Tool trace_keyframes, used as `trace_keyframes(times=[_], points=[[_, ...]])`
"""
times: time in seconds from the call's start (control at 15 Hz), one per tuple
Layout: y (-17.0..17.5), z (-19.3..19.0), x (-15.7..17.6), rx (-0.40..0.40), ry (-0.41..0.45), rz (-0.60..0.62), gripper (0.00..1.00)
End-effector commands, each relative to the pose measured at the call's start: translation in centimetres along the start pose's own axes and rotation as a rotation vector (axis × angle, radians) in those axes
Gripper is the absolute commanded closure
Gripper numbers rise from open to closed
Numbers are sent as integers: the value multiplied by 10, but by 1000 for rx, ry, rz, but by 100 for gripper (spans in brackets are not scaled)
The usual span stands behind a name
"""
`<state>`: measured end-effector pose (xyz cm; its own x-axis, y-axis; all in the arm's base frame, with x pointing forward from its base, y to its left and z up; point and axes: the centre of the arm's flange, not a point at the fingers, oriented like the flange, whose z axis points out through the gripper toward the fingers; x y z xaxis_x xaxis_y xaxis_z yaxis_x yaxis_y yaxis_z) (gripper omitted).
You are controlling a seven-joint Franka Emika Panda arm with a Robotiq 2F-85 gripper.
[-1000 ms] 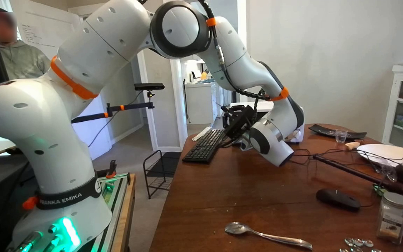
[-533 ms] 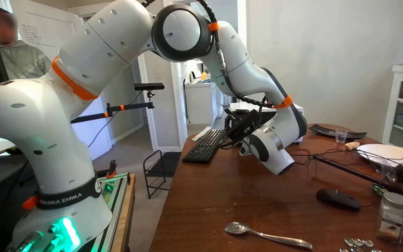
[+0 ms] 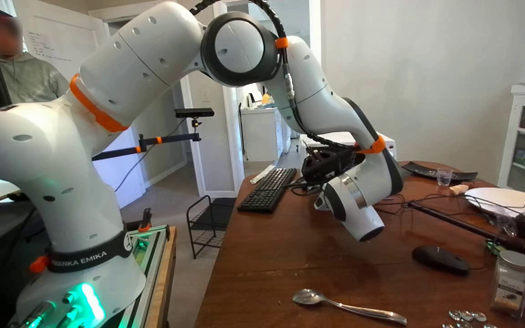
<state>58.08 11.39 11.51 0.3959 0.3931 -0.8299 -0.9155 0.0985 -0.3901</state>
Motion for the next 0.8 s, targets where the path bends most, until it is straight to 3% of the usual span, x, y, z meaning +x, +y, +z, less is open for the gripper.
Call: trace_keyframes(times=[0.0, 0.2, 0.33, 0.73], points=[[4, 7, -12, -25, 12, -20, 99], [13, 19, -38, -111, 93, -20, 99], [15, 25, -50, -127, 192, 7, 99], [-2, 45, -73, -205, 466, -66, 99]])
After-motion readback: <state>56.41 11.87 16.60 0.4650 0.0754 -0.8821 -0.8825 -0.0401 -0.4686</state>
